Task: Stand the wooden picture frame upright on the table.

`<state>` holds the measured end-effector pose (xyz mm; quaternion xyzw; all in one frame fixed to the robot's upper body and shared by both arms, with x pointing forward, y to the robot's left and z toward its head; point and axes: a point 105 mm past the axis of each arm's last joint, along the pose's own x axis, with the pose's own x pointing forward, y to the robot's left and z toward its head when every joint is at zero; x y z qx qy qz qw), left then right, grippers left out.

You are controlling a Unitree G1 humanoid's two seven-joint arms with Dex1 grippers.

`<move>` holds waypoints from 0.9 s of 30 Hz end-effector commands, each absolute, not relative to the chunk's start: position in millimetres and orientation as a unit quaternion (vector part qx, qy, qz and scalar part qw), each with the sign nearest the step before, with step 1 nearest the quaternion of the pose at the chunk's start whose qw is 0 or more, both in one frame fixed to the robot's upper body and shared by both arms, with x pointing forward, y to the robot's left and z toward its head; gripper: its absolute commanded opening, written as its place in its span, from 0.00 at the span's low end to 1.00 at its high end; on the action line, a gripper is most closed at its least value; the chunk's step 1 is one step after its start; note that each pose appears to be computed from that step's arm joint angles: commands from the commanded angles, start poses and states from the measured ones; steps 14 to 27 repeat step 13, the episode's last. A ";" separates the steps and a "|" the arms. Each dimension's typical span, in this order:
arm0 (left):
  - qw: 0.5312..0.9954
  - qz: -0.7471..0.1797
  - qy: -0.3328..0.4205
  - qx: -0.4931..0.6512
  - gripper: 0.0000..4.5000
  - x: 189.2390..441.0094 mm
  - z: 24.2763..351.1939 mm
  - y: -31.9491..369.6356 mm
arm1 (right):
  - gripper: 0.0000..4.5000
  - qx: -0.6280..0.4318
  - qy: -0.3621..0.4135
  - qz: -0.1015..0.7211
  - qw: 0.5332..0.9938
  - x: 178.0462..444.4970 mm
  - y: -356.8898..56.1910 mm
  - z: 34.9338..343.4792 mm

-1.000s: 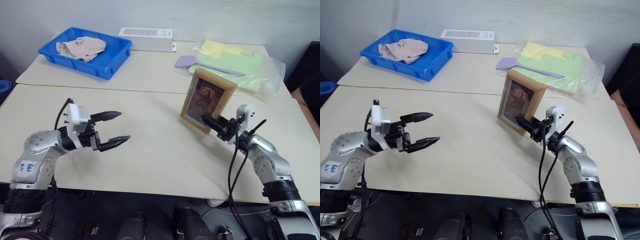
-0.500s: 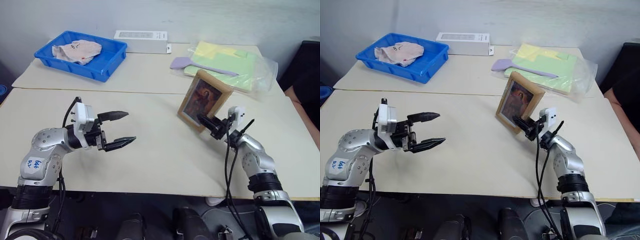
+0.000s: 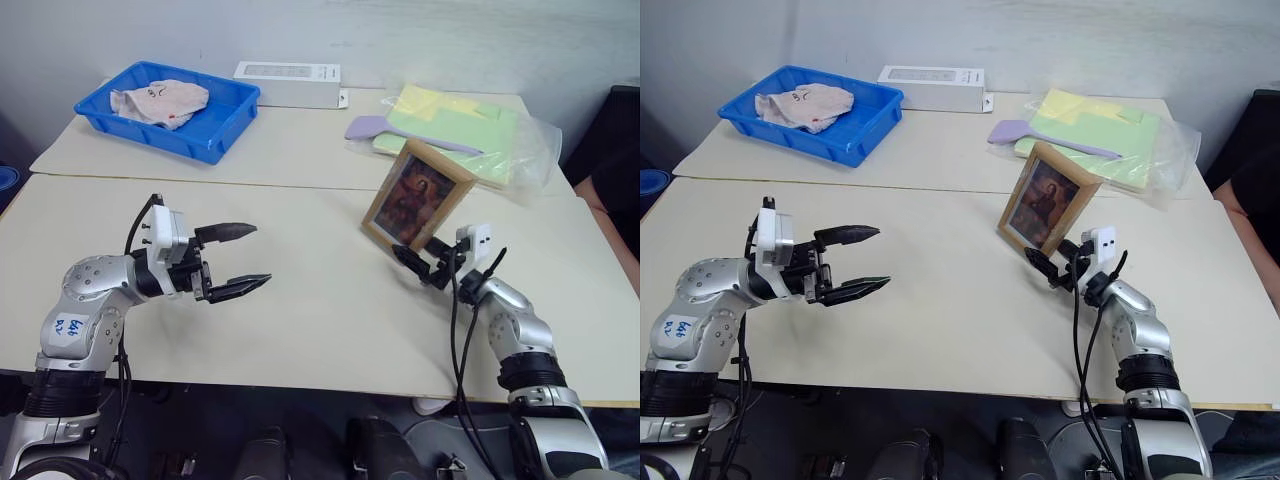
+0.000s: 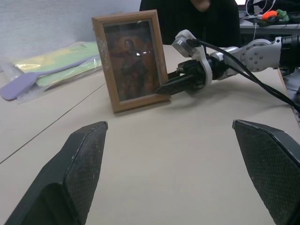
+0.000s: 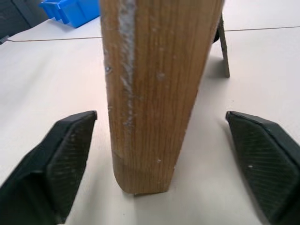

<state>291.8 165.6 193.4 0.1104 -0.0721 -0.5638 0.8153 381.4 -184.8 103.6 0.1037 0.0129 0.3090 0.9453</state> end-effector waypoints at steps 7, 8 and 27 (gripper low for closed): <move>0.837 -0.517 -0.022 0.179 1.00 285.1 170.6 207.2 | 0.99 -0.018 -0.066 0.352 0.934 332.8 -223.4 136.3; 0.842 -0.504 -0.010 0.193 1.00 283.0 164.5 215.6 | 0.99 -0.048 -0.076 0.360 0.929 323.2 -228.2 142.3; 0.855 -0.462 0.027 0.234 1.00 269.4 138.4 245.1 | 0.99 -0.290 -0.076 0.464 0.834 265.8 -223.3 125.5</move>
